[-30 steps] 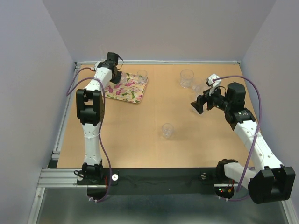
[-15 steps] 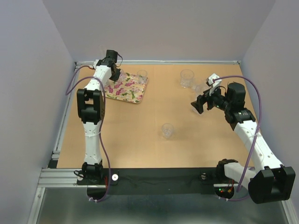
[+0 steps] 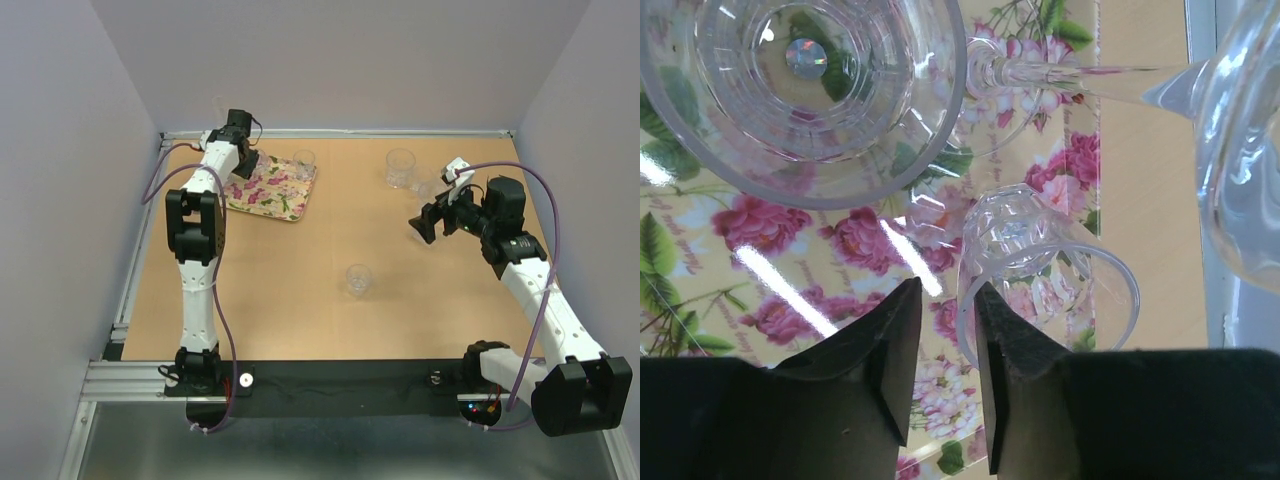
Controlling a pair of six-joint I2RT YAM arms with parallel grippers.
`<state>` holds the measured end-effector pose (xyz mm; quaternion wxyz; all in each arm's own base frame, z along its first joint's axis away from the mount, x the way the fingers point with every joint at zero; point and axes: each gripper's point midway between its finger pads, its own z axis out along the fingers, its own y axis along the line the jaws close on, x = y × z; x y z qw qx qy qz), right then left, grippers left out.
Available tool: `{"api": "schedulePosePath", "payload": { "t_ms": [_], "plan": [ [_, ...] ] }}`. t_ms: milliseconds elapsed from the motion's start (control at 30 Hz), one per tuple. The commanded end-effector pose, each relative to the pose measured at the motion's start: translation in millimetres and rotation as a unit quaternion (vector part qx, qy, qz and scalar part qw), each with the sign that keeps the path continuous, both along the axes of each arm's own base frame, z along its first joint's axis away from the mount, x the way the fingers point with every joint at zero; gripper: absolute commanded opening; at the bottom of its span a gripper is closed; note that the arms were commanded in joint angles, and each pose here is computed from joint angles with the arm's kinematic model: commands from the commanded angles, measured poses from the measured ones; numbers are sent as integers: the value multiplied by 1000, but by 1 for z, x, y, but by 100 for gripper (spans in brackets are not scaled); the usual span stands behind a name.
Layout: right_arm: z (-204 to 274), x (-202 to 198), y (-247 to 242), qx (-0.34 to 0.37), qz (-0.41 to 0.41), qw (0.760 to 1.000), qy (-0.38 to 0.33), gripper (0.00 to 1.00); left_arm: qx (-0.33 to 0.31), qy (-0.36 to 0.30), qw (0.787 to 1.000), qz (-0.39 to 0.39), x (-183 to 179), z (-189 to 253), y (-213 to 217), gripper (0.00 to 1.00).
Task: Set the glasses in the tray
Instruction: Place the glass into the tray
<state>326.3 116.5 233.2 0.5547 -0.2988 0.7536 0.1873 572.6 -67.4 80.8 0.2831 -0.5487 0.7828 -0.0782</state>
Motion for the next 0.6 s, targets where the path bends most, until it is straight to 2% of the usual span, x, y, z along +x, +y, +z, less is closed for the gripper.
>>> {"api": "schedulePosePath", "payload": {
  "t_ms": [0,167,200,267,300,367,400,567],
  "plan": [
    [6,8,-4,-5,-6,1000,-26,100,8,-21,1000,10,9,20,11,40],
    [6,8,-4,-4,-7,1000,-25,100,7,-29,1000,7,11,24,13,41],
    [6,8,-4,-5,-7,1000,-26,100,7,-34,999,7,12,27,13,46],
    [5,8,-4,-5,-6,1000,-25,100,10,-41,999,3,14,31,14,48],
    [6,8,-4,-5,-6,1000,-26,100,10,-44,999,0,15,34,14,54],
    [5,8,-4,-5,-6,1000,-25,100,14,-49,999,-6,17,36,16,55],
    [6,8,-4,-4,-6,1000,-25,100,12,-53,998,-9,18,38,14,64],
    [7,8,-4,-4,-6,1000,-26,100,12,-61,998,-18,20,42,14,64]
  ]
}}
